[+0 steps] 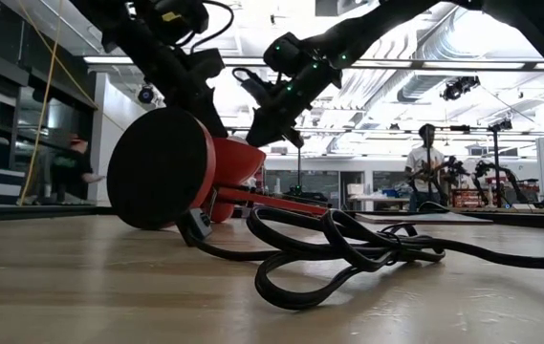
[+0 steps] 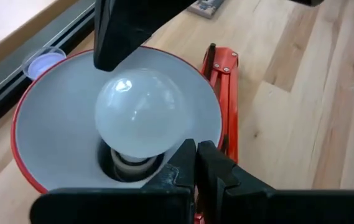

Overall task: Screw lightbulb
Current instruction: Insert the lightbulb into the desk lamp

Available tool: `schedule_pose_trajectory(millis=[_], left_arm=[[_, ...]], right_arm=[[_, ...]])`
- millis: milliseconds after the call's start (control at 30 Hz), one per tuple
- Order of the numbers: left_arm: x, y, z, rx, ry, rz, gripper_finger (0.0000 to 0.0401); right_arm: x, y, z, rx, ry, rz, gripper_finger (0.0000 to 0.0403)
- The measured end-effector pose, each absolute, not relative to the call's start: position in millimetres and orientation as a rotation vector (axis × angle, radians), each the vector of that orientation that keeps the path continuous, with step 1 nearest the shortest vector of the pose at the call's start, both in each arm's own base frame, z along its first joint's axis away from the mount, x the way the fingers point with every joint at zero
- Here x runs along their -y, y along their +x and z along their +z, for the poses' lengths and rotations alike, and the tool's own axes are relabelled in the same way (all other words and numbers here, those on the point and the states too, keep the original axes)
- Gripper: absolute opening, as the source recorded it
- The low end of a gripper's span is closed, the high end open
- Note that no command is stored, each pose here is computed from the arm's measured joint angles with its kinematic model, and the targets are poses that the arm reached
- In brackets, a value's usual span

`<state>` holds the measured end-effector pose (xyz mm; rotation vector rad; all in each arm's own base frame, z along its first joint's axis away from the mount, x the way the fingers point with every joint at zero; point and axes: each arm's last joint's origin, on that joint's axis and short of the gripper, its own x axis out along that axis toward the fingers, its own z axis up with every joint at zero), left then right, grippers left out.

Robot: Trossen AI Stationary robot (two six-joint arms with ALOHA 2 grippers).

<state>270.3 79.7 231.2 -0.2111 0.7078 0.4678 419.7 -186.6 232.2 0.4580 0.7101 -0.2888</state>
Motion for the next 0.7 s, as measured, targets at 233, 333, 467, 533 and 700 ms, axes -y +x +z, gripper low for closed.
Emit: schedule_pose_trajectory(millis=[233, 333, 467, 533, 700], left_arm=[[-87.2, 269.7, 228.5, -0.724, -0.158, 0.511, 0.0], [-91.7, 271.1, 226.2, -0.721, -0.165, 0.519, 0.0], [-92.7, 271.9, 226.0, -0.714, -0.166, 0.521, 0.0], [-92.8, 271.9, 225.9, -0.715, -0.163, 0.526, 0.0], [-98.1, 270.2, 225.4, -0.725, -0.117, 0.576, 0.0]], right_arm=[[186.2, 420.3, 230.8, -0.712, 0.466, -0.296, 0.0], [185.6, 420.7, 230.6, -0.712, 0.476, -0.3, 0.0], [183.7, 421.4, 230.6, -0.713, 0.48, -0.293, 0.0], [181.3, 422.3, 230.3, -0.715, 0.5, -0.295, 0.0], [173.0, 423.6, 228.3, -0.746, 0.504, -0.3, 0.0]])
